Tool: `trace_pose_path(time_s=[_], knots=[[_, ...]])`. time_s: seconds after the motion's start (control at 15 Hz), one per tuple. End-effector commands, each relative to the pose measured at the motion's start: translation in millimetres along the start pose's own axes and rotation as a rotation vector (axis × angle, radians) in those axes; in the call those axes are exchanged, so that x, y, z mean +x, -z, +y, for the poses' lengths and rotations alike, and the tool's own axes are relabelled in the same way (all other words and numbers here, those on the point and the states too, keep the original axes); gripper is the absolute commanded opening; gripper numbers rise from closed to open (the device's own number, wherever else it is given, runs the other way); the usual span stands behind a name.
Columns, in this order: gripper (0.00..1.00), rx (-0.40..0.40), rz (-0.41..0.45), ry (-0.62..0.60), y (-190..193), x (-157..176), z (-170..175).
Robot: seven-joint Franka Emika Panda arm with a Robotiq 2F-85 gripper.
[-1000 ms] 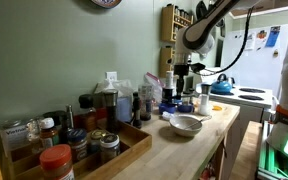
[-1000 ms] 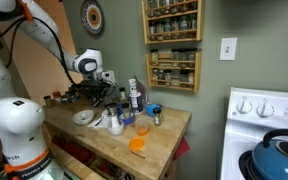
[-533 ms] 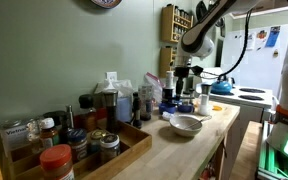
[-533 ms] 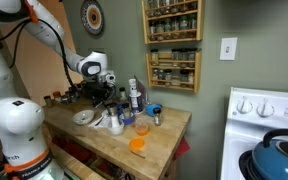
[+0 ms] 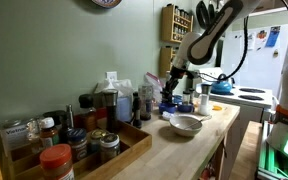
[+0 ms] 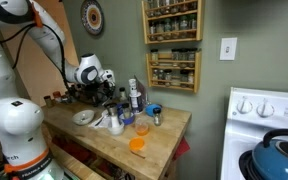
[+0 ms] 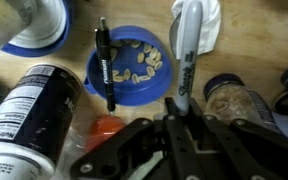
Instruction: Remove the marker from the grey bowl and put it on the blue cup on the left side of the other blue up
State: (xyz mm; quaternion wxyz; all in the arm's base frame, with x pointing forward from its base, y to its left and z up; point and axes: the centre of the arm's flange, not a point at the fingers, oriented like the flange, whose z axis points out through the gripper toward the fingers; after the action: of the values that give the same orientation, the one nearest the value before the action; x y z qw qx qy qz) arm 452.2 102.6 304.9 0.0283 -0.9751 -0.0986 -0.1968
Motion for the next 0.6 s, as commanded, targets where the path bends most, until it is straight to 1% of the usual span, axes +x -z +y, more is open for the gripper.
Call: trace_pose_path(time_s=[0.0, 0.07, 0.2, 0.27, 0.33, 0.4, 0.53], knots=[[0.04, -0.168, 0.049, -0.036, -13.3, -11.9, -7.2], [0.04, -0.195, 0.052, -0.041, -13.3, -13.4, 3.1], [0.04, -0.258, 0.018, -0.047, -4.3, -10.7, 18.2], [0.04, -0.265, -0.01, -0.034, 5.6, -10.0, 17.0], [0.04, -0.242, -0.053, -0.007, 14.4, -10.2, 10.2], [0.15, -0.231, -0.003, -0.028, 29.5, -7.8, 54.6], [0.15, -0.235, -0.029, -0.01, 27.0, -9.8, 25.6]])
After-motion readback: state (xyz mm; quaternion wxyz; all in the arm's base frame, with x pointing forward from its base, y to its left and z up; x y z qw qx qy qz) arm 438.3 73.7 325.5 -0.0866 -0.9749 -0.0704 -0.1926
